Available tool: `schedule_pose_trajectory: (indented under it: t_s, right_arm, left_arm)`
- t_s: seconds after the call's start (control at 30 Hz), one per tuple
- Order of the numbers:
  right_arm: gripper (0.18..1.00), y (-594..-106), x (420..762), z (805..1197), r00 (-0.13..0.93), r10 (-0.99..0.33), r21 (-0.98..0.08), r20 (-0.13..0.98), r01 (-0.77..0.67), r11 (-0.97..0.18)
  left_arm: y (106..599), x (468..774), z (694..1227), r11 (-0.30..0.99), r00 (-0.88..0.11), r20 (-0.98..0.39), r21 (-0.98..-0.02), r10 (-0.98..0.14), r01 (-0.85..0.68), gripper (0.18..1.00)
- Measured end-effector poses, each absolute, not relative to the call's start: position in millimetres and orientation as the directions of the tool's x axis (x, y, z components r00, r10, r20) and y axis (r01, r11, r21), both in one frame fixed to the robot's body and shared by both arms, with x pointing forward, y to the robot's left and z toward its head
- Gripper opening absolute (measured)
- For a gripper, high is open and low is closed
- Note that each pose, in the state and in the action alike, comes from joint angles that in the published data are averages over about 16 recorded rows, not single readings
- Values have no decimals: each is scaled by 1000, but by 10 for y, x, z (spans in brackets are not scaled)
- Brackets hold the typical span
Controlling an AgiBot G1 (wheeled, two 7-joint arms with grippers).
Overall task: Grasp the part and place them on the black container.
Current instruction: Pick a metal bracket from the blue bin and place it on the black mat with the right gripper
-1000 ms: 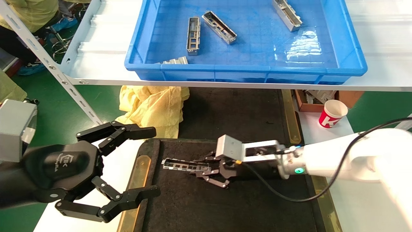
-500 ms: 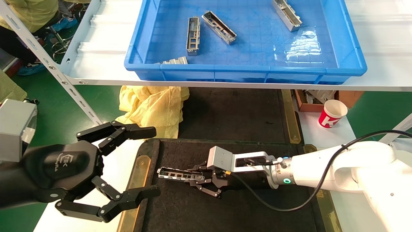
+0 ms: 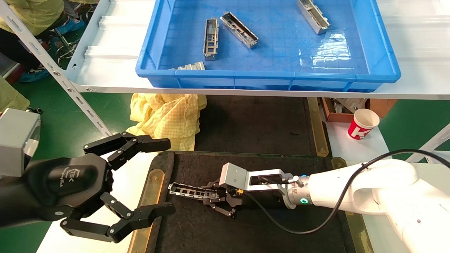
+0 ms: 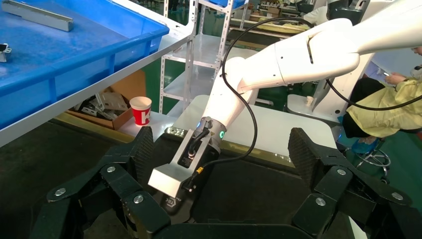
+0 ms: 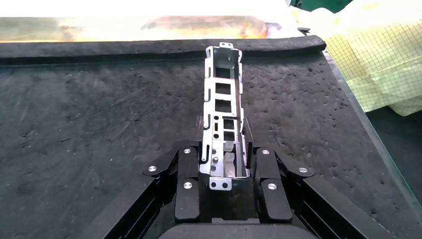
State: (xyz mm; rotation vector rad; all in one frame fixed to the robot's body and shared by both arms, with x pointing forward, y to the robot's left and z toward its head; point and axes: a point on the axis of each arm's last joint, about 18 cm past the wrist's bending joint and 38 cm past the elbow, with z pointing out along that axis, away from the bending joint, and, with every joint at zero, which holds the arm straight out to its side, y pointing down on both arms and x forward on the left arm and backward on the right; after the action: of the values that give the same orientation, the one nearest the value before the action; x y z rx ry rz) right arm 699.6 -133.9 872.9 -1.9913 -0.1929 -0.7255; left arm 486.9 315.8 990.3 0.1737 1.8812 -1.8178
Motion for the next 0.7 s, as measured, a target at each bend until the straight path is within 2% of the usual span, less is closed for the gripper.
schedule_pose_trajectory:
  t_s: [0.7]
  right_arm:
    - [346, -1298, 7123, 8764, 762, -205, -716, 615, 430, -549]
  left_arm:
    - [3158, 4869, 9903, 94, -860, -442, -896, -256, 433, 1001]
